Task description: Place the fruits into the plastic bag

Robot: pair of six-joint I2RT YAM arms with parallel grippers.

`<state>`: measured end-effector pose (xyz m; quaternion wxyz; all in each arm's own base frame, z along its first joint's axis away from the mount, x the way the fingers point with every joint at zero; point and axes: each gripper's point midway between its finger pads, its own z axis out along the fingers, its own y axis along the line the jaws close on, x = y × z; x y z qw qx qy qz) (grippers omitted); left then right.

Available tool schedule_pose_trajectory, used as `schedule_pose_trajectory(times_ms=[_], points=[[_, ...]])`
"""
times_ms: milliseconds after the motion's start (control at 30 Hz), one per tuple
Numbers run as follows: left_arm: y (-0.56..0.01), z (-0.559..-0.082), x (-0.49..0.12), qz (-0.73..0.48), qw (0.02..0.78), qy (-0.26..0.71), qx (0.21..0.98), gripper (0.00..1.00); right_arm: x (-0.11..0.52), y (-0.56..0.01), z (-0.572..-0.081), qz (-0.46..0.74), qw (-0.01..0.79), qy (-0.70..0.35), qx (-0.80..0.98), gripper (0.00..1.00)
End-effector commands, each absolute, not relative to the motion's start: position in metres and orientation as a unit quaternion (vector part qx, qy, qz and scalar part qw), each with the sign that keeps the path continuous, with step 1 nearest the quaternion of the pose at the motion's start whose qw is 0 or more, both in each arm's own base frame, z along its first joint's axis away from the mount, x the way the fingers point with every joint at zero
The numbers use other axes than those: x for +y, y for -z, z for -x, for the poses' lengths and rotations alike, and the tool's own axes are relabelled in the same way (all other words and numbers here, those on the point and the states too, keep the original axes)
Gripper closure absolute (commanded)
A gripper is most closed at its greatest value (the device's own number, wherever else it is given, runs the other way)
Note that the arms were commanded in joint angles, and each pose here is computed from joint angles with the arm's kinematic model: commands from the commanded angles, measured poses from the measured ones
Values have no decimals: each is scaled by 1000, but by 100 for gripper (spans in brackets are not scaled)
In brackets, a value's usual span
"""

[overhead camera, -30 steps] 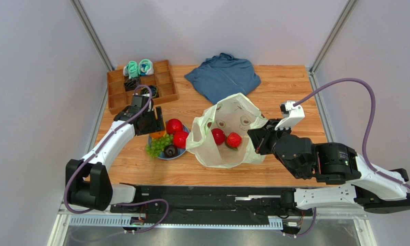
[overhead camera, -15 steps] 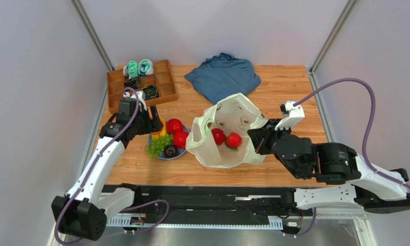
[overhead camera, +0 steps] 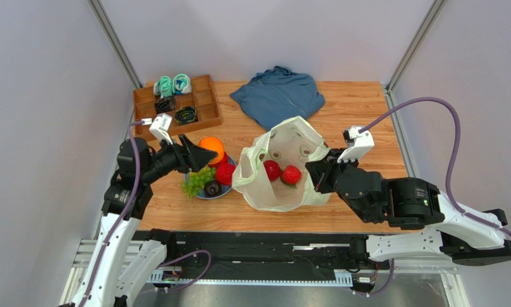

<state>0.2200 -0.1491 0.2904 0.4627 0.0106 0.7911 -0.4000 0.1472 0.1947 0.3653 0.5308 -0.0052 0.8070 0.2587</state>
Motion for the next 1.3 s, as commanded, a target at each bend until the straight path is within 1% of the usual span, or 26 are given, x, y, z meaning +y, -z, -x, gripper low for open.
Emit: schedule_pose_trajectory(times_ms=[0, 67, 133, 167, 200, 233, 267, 300, 367, 400, 467, 533, 567, 600, 633, 700, 733, 767, 867, 1000, 1067, 1267], points=[[-383, -185, -173, -92, 518, 503, 686, 31, 199, -378, -150, -4, 538, -272, 798, 100], [-402, -167, -187, -118, 507, 541, 660, 30, 202, -377, -150, -1, 538, -269, 799, 100], [-414, -151, -203, -154, 497, 563, 642, 30, 203, -377, -151, 0, 539, -268, 799, 100], [-420, -146, -206, -172, 505, 560, 635, 30, 204, -377, -151, 2, 539, -268, 799, 100], [-418, -148, -210, -172, 504, 554, 640, 30, 205, -378, -151, 3, 539, -268, 798, 100], [-418, -137, -220, -199, 495, 560, 634, 30, 205, -378, -151, 4, 538, -268, 799, 100], [-421, -137, -224, -202, 498, 557, 633, 30, 206, -378, -151, 6, 538, -267, 799, 100], [-414, -132, -235, -216, 475, 563, 641, 30, 206, -379, -151, 6, 539, -268, 799, 100], [-412, -134, -247, -228, 471, 558, 645, 31, 207, -380, -151, 6, 539, -268, 798, 100], [-412, -124, -257, -245, 458, 565, 641, 31, 207, -379, -151, 6, 539, -267, 799, 100], [-407, -127, -271, -254, 455, 554, 649, 31, 207, -380, -151, 5, 539, -268, 799, 100], [-409, -115, -286, -283, 445, 557, 642, 31, 206, -379, -151, 3, 539, -268, 799, 100], [-399, -121, -296, -283, 439, 542, 658, 31, 206, -379, -151, 3, 538, -269, 799, 100], [-395, -112, -305, -298, 428, 543, 659, 31, 206, -379, -151, 1, 538, -269, 799, 100], [-394, -113, -310, -306, 431, 534, 660, 32, 205, -379, -152, -1, 538, -271, 798, 100], [-371, -122, -320, -305, 424, 503, 688, 32, 205, -378, -151, 0, 538, -269, 799, 100], [-364, -126, -321, -307, 426, 490, 696, 32, 203, -380, -152, -4, 539, -272, 797, 100], [-348, -136, -320, -298, 423, 460, 722, 33, 203, -380, -151, -4, 539, -273, 797, 100], [-328, -150, -311, -281, 429, 411, 754, 33, 200, -381, -151, -8, 539, -276, 796, 100], [-313, -160, -302, -291, 442, 369, 764, 32, 197, -378, -152, -13, 542, -273, 795, 100], [-298, -163, -300, -292, 434, 350, 778, 31, 197, -378, -153, -14, 542, -272, 795, 100], [-278, -164, -308, -288, 418, 332, 795, 30, 198, -379, -153, -12, 543, -270, 795, 100]])
